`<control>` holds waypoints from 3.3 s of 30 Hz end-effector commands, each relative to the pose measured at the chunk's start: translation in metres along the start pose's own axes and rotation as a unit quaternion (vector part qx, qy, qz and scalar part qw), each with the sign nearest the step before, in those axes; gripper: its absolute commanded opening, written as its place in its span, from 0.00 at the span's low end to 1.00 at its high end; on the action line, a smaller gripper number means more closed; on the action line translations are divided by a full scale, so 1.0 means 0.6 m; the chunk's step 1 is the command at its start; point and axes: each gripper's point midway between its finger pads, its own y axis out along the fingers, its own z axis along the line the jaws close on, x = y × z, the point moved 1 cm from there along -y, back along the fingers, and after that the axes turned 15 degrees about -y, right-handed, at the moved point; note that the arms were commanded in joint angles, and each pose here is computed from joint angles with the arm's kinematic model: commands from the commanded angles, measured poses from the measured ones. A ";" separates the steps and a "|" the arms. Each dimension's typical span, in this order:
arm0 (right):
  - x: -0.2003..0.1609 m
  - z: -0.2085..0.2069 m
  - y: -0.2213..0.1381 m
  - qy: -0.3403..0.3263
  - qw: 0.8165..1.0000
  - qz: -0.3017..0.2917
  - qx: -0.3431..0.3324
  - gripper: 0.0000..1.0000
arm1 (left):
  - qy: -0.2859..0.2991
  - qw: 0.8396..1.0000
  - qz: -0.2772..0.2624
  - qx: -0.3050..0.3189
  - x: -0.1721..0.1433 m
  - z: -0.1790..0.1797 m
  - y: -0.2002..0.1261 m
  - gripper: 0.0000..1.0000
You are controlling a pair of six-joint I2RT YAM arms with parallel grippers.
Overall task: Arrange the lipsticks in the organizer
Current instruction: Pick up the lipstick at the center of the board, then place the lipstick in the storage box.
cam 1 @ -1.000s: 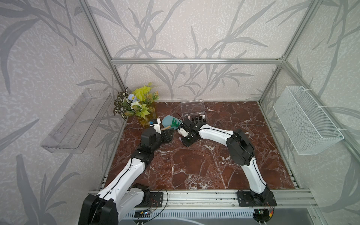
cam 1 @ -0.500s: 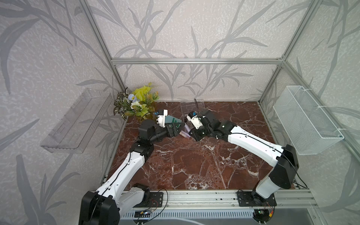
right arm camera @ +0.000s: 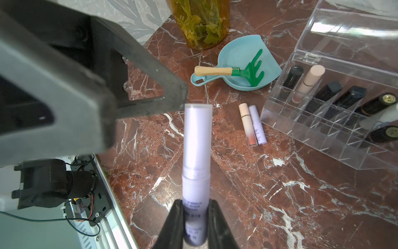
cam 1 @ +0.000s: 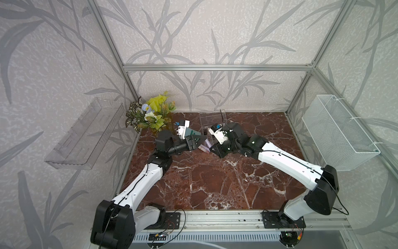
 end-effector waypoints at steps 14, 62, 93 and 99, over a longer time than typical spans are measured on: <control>0.038 0.032 -0.032 -0.004 0.998 -0.049 0.039 0.13 | 0.020 0.999 0.019 -0.032 0.001 -0.031 0.008 0.39; -0.068 -0.131 -0.161 0.133 0.983 -0.069 -0.110 0.81 | 0.317 0.891 -0.092 0.313 0.124 0.112 0.178 0.08; -0.090 -0.138 -0.156 0.144 0.982 -0.061 -0.105 0.80 | 0.385 0.802 -0.141 0.434 0.130 0.256 0.207 0.06; -0.093 -0.140 -0.157 0.146 0.982 -0.060 -0.104 0.80 | 0.376 0.808 -0.143 0.430 0.118 0.270 0.205 0.05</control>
